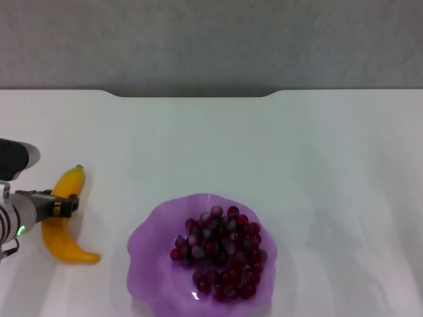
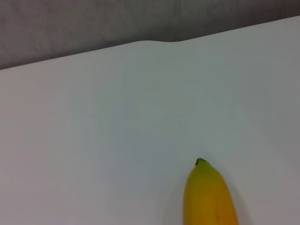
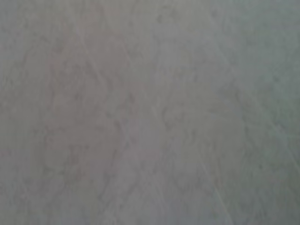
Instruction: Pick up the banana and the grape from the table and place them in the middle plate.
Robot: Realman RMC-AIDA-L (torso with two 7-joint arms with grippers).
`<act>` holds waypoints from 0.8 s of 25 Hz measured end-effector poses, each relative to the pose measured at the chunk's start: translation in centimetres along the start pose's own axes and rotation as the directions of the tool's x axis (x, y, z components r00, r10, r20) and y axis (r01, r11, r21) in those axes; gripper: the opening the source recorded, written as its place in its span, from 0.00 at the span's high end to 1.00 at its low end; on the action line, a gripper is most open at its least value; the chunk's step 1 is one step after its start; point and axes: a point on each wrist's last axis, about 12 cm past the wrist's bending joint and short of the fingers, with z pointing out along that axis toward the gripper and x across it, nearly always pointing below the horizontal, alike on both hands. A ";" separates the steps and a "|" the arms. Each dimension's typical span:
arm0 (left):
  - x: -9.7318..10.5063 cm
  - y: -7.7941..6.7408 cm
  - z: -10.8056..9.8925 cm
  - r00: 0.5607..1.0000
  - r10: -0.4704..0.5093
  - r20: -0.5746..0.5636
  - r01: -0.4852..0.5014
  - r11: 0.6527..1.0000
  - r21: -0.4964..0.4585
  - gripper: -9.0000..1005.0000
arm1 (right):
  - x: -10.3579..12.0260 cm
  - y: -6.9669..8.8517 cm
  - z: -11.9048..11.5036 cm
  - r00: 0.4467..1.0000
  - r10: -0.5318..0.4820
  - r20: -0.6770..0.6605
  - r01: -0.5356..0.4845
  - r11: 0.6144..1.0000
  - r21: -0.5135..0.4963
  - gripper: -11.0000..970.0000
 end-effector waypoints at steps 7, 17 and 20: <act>-2.1 -0.1 -0.6 0.998 0.028 0.050 -0.029 1.000 0.004 0.50 | 0.2 0.0 0.1 1.000 -0.004 -0.012 0.004 1.000 -0.006 0.96; -7.3 -0.8 -4.2 0.981 0.124 0.148 -0.126 0.992 0.001 0.50 | 0.6 -0.6 0.4 0.999 0.034 -0.026 -0.034 0.999 -0.015 0.96; -8.4 -2.3 -6.7 0.968 0.168 0.189 -0.177 0.984 0.030 0.49 | 0.9 -0.9 0.6 0.999 0.020 -0.043 -0.021 1.000 -0.019 0.96</act>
